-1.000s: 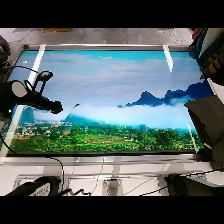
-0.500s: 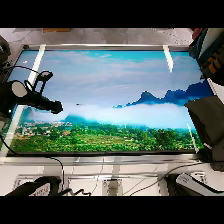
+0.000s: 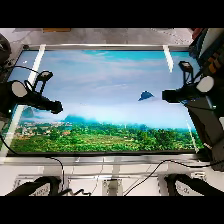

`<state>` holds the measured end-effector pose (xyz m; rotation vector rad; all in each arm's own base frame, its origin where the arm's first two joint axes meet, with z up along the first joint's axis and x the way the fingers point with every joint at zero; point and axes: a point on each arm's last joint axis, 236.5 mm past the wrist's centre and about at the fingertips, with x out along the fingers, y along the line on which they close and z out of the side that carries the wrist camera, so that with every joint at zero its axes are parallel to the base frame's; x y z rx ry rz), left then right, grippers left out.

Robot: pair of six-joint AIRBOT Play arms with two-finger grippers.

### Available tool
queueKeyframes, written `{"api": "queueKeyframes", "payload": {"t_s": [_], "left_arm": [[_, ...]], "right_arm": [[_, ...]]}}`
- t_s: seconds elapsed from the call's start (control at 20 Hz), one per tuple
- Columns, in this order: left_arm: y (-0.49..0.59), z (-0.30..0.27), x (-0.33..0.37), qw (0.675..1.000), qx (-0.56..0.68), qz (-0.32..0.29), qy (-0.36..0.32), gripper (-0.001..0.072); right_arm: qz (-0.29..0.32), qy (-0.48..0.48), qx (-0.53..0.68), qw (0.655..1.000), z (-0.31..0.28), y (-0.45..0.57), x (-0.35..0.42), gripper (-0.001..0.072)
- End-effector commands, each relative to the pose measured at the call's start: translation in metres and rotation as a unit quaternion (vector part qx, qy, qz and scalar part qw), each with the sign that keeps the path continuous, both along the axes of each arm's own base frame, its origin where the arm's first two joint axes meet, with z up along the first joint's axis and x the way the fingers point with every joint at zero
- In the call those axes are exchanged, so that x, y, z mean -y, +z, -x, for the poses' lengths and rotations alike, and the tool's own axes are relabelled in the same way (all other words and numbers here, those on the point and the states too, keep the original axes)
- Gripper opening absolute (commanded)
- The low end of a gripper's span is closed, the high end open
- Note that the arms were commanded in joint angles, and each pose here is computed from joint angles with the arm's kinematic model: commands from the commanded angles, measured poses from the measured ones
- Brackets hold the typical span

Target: Fold the clothes and pants, and hang the long-sleeved shirts on hangers.

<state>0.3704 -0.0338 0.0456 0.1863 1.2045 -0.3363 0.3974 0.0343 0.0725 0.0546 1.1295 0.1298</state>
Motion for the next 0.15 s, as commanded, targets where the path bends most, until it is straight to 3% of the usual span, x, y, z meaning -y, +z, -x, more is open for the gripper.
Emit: {"api": "queueKeyframes", "payload": {"t_s": [0.0,0.1], "left_arm": [[0.0005,0.0,-0.0001,1.0,0.001,0.0,0.0,0.059],[0.0005,0.0,-0.0001,1.0,0.001,0.0,0.0,0.059]], "right_arm": [[0.055,0.016,0.001,0.998,0.0015,-0.002,-0.0059,0.0026],[0.054,0.016,0.002,0.998,0.0015,-0.002,-0.0067,0.0026]]}}
